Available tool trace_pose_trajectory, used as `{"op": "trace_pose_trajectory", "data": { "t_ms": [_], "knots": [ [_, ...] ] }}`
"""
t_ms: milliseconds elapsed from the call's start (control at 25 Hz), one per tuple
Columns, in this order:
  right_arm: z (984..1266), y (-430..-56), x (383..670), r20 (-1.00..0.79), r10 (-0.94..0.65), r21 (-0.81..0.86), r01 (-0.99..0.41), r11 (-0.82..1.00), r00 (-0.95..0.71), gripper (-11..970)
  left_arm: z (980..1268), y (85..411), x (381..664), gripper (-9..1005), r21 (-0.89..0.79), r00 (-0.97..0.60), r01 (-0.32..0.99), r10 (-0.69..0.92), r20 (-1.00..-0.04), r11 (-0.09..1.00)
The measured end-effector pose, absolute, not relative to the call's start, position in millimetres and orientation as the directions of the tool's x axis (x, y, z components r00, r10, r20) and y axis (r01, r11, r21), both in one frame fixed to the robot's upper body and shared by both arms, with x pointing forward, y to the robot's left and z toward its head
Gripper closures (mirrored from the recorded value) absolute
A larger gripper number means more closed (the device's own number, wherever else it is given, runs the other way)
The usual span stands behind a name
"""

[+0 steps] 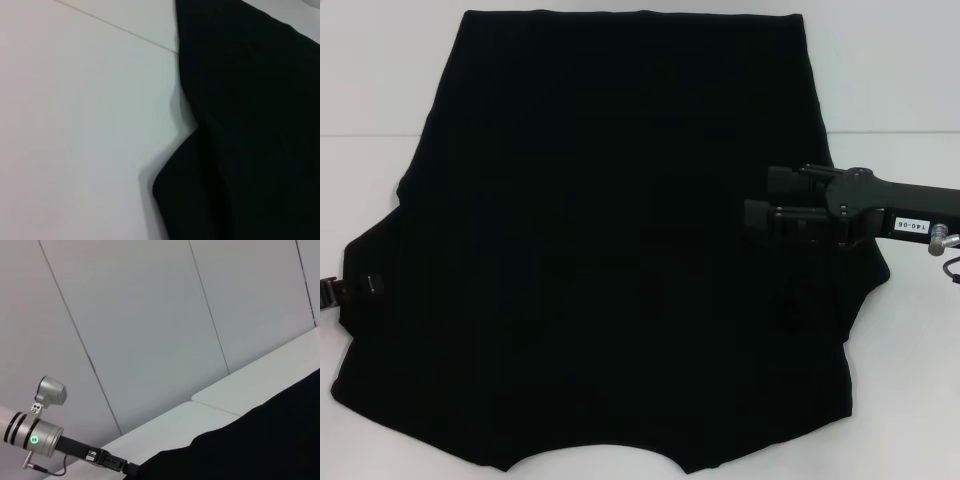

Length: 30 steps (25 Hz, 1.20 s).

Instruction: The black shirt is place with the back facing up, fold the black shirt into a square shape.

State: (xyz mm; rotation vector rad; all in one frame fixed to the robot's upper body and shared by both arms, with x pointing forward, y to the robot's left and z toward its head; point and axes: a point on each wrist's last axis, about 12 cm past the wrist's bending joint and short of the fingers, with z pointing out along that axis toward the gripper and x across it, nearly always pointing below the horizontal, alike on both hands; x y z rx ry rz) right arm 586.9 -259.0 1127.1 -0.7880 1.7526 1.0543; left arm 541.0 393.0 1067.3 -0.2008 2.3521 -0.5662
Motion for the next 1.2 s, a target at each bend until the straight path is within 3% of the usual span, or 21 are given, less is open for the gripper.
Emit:
{"op": "trace_pose_trajectory", "data": {
  "t_ms": [400,600,1040,1200],
  "knots": [
    [1126.5,-259.2,586.3,-0.923,-0.062,0.32,-0.845,0.429,-0.381,74,1067.4,392.6,542.5,302,-0.44,-0.746,0.014,-0.283,-0.602,0.898],
    [1126.8,-259.2,586.0,-0.923,-0.06,0.321,-0.846,0.426,-0.381,73,1066.8,392.2,542.8,492,-0.433,-0.751,0.016,-0.275,-0.6,0.901],
    [1126.5,-259.3,585.6,-0.922,-0.06,0.322,-0.846,0.425,-0.381,73,1064.0,392.7,543.6,727,-0.424,-0.749,0.003,-0.279,-0.601,0.906],
    [1126.7,-259.3,585.6,-0.923,-0.06,0.322,-0.846,0.425,-0.381,73,1064.6,392.1,544.6,905,-0.424,-0.748,0.004,-0.278,-0.602,0.905]
  ]
}}
